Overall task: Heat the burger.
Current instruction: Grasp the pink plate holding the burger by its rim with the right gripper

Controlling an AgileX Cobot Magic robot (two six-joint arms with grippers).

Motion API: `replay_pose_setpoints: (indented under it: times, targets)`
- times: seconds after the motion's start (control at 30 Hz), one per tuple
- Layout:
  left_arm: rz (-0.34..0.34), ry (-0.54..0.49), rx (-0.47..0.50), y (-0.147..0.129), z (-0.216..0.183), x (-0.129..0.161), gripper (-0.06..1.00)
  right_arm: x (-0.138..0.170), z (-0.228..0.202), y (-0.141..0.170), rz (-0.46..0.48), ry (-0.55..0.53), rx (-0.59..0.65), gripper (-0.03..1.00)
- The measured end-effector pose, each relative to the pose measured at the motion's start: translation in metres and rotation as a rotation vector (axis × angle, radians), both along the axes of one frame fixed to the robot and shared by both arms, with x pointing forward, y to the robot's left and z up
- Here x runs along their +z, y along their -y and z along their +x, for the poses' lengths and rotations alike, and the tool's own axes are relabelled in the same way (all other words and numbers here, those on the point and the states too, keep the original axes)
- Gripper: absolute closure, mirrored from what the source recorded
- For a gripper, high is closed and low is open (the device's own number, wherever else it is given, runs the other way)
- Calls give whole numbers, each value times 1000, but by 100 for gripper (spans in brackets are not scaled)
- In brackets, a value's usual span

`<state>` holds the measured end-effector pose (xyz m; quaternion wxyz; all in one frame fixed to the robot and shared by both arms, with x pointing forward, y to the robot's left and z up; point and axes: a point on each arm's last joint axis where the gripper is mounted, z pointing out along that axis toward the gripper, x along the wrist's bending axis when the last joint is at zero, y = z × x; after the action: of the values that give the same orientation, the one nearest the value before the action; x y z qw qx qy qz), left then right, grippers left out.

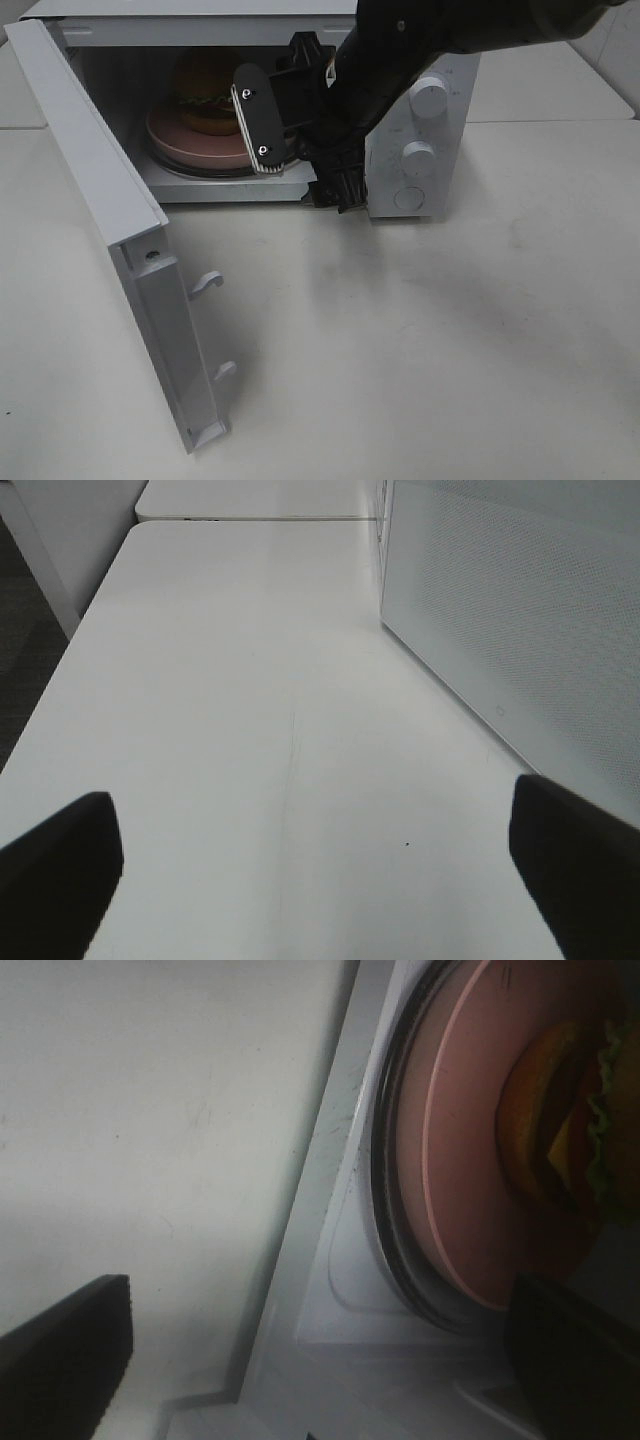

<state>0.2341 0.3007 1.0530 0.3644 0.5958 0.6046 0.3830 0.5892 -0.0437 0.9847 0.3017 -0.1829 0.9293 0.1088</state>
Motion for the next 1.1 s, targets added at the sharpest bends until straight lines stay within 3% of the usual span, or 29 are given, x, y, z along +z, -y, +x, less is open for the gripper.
replay_pose_setpoints:
  times: [0.9, 1.1]
  targets:
    - [0, 0, 0, 0, 0, 0, -5, -58, 64, -49, 14, -9, -5, 6]
    - [0, 0, 0, 0, 0, 0, -5, -57, 71, -52, 27, 1, -15, 7]
